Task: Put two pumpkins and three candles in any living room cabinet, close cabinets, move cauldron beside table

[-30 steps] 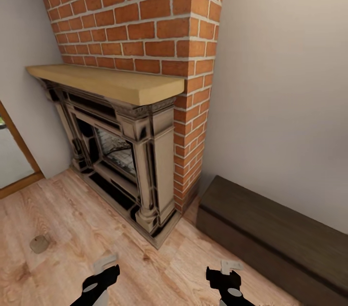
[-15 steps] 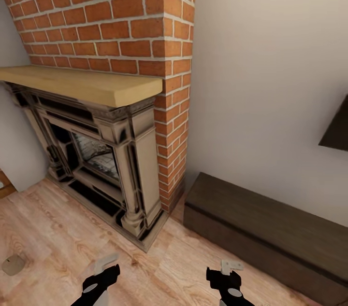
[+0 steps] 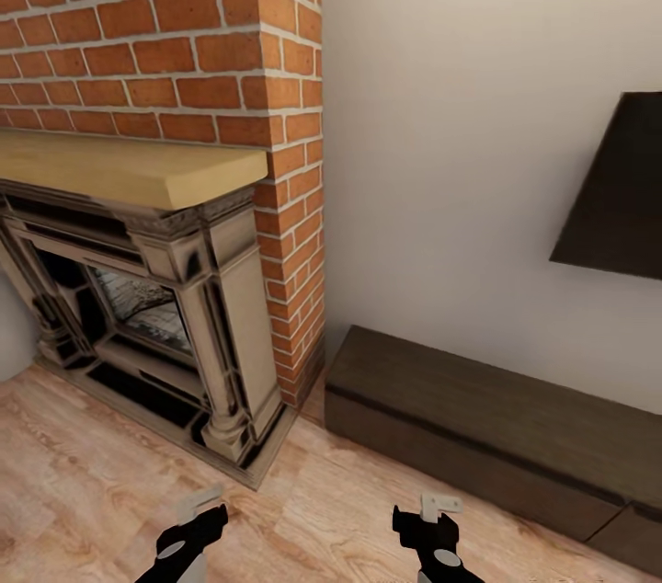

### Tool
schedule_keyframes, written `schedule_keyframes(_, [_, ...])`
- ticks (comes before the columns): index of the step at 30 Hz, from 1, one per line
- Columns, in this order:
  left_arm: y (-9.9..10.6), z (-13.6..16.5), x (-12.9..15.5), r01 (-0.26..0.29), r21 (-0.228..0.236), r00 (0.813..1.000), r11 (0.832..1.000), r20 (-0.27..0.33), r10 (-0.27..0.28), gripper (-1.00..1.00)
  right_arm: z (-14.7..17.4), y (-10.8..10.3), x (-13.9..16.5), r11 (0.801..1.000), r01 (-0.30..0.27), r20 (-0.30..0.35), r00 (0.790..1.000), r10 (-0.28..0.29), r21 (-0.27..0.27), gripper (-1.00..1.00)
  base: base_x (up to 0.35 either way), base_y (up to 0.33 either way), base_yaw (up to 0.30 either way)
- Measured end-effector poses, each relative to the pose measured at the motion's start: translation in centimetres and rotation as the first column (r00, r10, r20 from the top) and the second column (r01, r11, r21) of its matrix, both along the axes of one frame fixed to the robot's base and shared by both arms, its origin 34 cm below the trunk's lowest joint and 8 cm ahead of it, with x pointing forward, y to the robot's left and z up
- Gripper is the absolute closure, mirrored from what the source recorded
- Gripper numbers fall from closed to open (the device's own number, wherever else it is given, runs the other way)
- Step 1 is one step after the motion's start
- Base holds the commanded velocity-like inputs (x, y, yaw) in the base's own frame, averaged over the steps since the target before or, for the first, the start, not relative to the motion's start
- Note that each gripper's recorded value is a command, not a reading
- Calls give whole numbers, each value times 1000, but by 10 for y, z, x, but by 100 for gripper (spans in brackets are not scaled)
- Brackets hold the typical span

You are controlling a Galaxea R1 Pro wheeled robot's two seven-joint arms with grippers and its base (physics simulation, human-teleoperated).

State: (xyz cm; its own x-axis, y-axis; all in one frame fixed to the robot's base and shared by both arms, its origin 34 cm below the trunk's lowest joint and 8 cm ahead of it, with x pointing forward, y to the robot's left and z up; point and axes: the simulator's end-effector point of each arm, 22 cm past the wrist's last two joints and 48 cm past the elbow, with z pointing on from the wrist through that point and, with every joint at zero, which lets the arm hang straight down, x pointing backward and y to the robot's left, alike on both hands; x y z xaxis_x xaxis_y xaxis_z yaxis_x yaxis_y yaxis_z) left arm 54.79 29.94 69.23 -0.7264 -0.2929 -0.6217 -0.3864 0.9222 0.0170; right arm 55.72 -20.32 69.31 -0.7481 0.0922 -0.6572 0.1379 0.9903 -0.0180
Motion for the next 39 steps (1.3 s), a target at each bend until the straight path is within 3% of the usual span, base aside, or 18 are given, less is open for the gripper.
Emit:
schedule_keyframes(30, [1,0,0,-2,-1,1000,1000,0,2,-100,0,0,0,1000,4,1,1000,-4,2,-100,28,63,-259])
schedule_keyframes(39, [0,0,0,-2,-1,1000,1000,0,2,-100,0,-1,0,1000,4,1,1000,-4,2,-100,172,0,-260])
